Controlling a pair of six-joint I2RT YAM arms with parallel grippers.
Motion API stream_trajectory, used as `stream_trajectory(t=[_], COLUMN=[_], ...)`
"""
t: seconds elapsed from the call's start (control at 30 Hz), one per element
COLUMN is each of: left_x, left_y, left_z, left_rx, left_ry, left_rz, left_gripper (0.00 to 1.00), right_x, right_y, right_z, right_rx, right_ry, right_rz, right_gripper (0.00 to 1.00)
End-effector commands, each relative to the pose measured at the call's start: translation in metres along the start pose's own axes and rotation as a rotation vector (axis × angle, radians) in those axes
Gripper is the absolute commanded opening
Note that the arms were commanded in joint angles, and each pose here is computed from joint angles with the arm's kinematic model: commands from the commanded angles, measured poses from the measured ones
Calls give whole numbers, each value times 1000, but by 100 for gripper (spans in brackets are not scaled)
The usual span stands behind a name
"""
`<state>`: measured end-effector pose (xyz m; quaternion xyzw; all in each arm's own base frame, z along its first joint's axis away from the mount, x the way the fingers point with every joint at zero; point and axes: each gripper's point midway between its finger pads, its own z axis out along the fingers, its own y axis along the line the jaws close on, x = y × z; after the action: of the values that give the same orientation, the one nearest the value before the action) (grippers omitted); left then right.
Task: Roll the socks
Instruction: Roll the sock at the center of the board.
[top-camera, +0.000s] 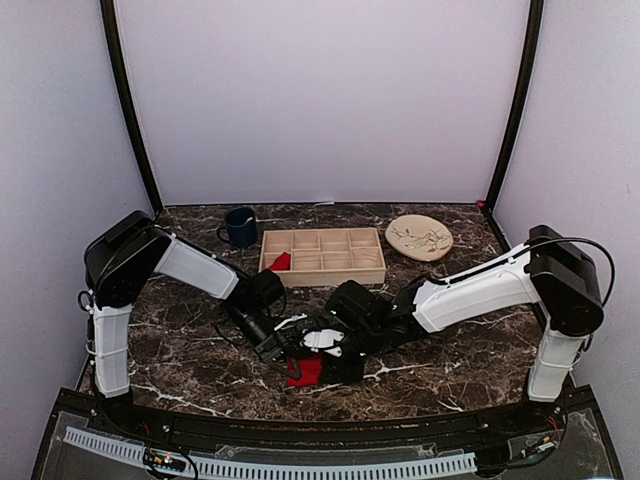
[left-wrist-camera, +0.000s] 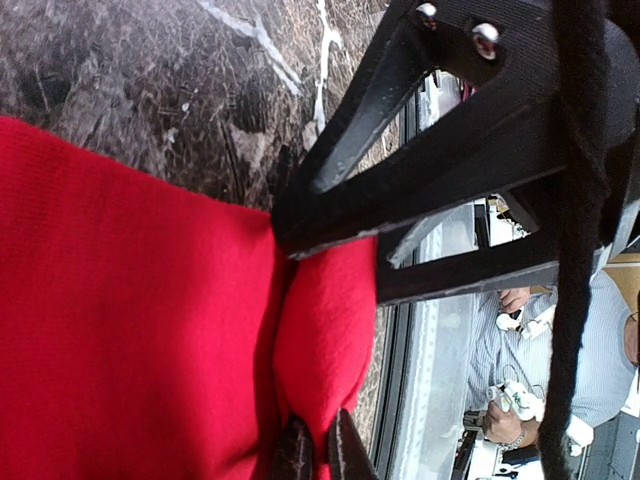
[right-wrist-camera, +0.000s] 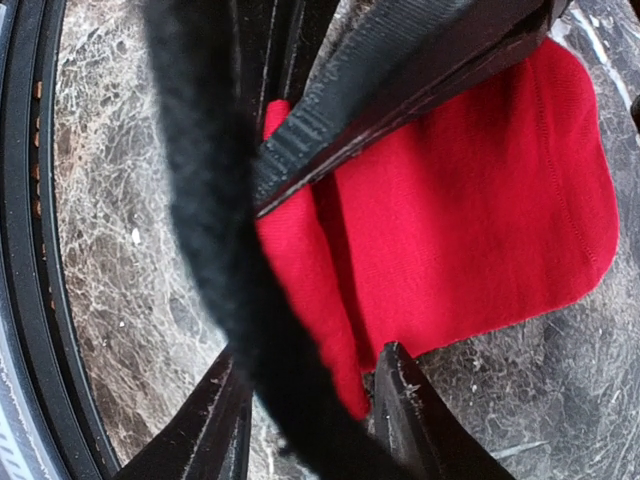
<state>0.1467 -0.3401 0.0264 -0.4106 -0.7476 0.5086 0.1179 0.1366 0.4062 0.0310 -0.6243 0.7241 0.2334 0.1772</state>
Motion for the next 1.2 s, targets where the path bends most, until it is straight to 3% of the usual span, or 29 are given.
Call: stream_trajectory(t=[0.0, 0.37, 0.6, 0.77, 1.17], left_x=[9, 9, 10, 12, 2], left_y=[6, 7, 13, 23, 26], left_z=[1, 1, -1, -9, -36], left_rx=[-11, -15, -61, -188, -393], left_ry=[25, 24, 37, 51, 6], left_rz=[-38, -42, -56, -53, -18], left_gripper=[0, 0, 16, 24, 31], right_x=[-10, -9, -9, -7, -3], right_y=[3, 13, 17, 18, 12], right_z=[4, 8, 10, 10, 16], right_rx=[-8, -75, -100, -110, -88], right_ry=[-17, -18, -9, 2, 23], right_rz=[-28, -29, -32, -28, -6], right_gripper=[39, 16, 11, 10, 9])
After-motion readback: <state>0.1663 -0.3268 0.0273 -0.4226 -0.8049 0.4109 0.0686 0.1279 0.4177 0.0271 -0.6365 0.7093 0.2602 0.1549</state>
